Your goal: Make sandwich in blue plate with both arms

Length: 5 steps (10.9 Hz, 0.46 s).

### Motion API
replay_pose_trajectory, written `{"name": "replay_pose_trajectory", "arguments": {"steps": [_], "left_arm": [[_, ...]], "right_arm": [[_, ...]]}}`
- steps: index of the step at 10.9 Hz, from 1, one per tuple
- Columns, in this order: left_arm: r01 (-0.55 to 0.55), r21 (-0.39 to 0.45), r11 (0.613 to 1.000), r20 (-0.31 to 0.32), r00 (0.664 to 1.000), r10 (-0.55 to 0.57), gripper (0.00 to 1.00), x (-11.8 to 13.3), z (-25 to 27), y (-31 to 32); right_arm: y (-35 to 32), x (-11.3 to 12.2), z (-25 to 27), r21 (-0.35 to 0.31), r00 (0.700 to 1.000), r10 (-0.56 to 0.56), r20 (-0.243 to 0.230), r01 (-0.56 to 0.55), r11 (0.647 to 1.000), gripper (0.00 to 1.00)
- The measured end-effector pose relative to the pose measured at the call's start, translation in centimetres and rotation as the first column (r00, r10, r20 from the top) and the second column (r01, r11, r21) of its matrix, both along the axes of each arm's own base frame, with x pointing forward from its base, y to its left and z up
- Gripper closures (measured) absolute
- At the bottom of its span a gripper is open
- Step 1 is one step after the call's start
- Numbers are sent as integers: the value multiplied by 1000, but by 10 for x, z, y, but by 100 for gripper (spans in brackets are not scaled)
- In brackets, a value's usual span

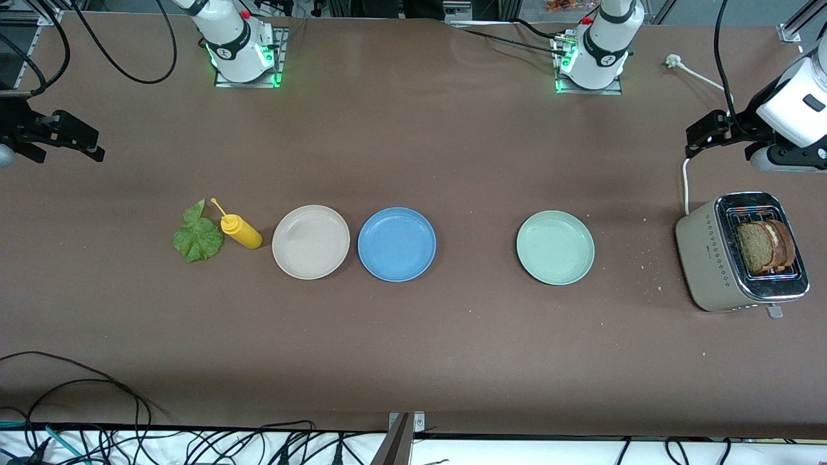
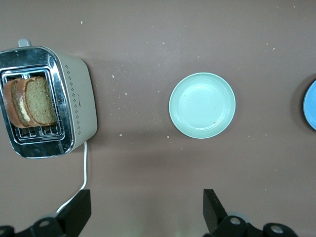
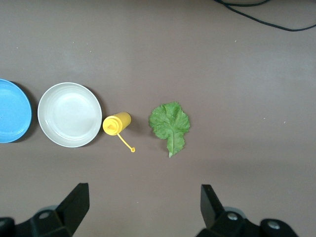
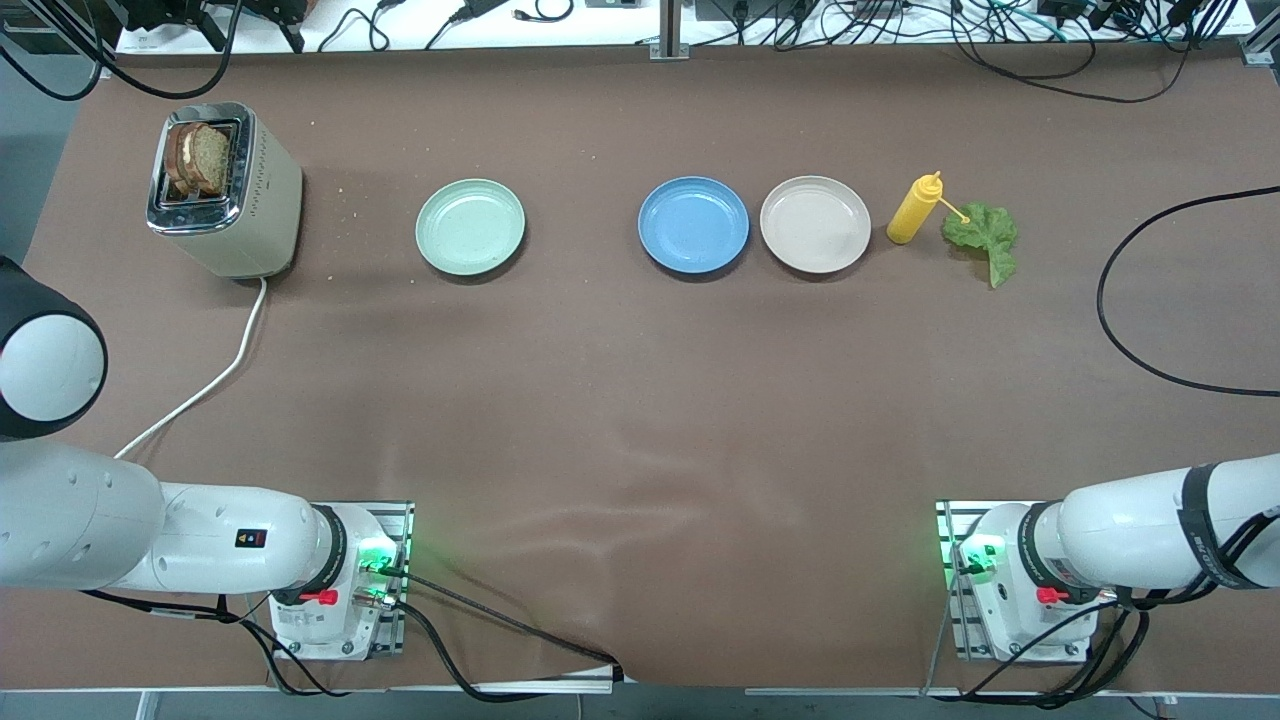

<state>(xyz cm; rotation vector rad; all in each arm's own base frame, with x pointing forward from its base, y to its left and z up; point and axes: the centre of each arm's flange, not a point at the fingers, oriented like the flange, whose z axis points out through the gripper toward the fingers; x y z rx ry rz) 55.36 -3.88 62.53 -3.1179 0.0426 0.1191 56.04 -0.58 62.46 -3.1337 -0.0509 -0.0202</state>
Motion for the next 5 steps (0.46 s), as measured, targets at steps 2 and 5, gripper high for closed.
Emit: {"name": "replay_pose_trajectory", "arguments": {"steps": [2, 5], "left_arm": [[1, -1, 1000, 7, 1000, -1, 0, 1, 1, 0], [2, -2, 1000, 21, 1000, -2, 0, 2, 2, -1]], "right_arm": [[0, 0, 0, 0, 1000, 0, 0, 0, 1000, 0], [0, 0, 0, 0, 1000, 0, 0, 0, 1000, 0]]}}
